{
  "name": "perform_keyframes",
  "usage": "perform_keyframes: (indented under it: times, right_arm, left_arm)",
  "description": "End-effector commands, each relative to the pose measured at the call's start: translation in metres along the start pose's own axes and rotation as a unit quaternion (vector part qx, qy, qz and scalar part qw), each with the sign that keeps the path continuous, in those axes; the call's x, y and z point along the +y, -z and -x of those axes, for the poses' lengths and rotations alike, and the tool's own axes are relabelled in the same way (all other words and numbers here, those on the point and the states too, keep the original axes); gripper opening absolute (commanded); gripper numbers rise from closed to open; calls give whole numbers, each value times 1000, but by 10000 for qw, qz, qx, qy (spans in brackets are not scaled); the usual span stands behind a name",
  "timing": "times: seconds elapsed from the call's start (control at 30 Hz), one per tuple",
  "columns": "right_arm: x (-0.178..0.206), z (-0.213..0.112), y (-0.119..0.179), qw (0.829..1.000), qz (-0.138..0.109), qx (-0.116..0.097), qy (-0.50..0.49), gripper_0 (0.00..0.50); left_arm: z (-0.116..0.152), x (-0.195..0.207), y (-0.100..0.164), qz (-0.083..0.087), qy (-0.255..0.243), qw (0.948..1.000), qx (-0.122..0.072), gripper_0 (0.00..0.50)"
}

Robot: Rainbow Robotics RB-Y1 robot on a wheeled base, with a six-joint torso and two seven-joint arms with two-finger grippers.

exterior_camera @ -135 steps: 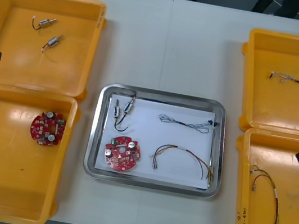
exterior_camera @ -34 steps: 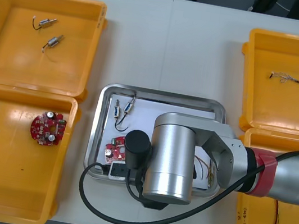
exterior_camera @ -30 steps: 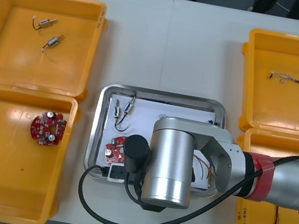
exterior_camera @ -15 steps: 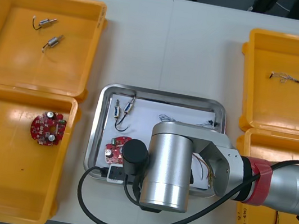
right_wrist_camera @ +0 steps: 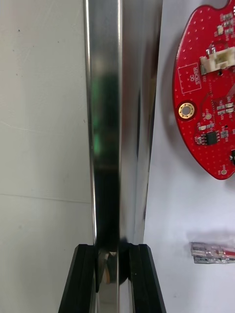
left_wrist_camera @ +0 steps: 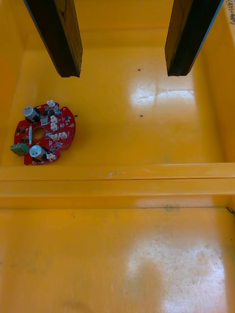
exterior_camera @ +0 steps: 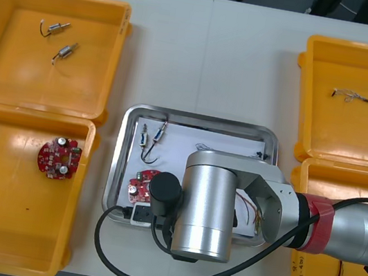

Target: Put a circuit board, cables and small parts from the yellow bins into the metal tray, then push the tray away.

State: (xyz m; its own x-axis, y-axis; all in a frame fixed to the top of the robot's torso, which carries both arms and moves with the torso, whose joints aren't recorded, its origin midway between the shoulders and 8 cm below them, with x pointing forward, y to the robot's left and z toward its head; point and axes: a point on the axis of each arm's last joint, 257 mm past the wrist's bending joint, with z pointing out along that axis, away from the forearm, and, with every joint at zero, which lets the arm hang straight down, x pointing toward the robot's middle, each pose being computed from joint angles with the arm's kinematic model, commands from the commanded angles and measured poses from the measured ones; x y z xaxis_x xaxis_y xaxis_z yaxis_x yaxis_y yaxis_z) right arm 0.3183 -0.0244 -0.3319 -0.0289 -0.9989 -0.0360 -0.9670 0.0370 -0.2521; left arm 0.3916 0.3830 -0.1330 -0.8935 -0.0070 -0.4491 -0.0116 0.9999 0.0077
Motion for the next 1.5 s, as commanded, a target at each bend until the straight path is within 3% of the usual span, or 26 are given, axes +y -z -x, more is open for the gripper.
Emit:
perform_keyframes:
  times: [0.03,0.33,0.87,1.5]
  right_arm:
    - [8,12,1,9999,15,-144,15,0]
    - [-11,13,5,9995,-233,-174,157,0]
    - [-45,7,22,9994,-220,-67,243,0]
    - [-106,7,34,9972,-739,-29,114,0]
  left_arm:
    - [-3,0,4,-35,-66,10000,-50,500]
    - [-3,0,4,-35,-66,10000,-50,500]
    - [-3,0,4,-35,-66,10000,-50,500]
    - [-3,0,4,-35,-66,10000,-50,500]
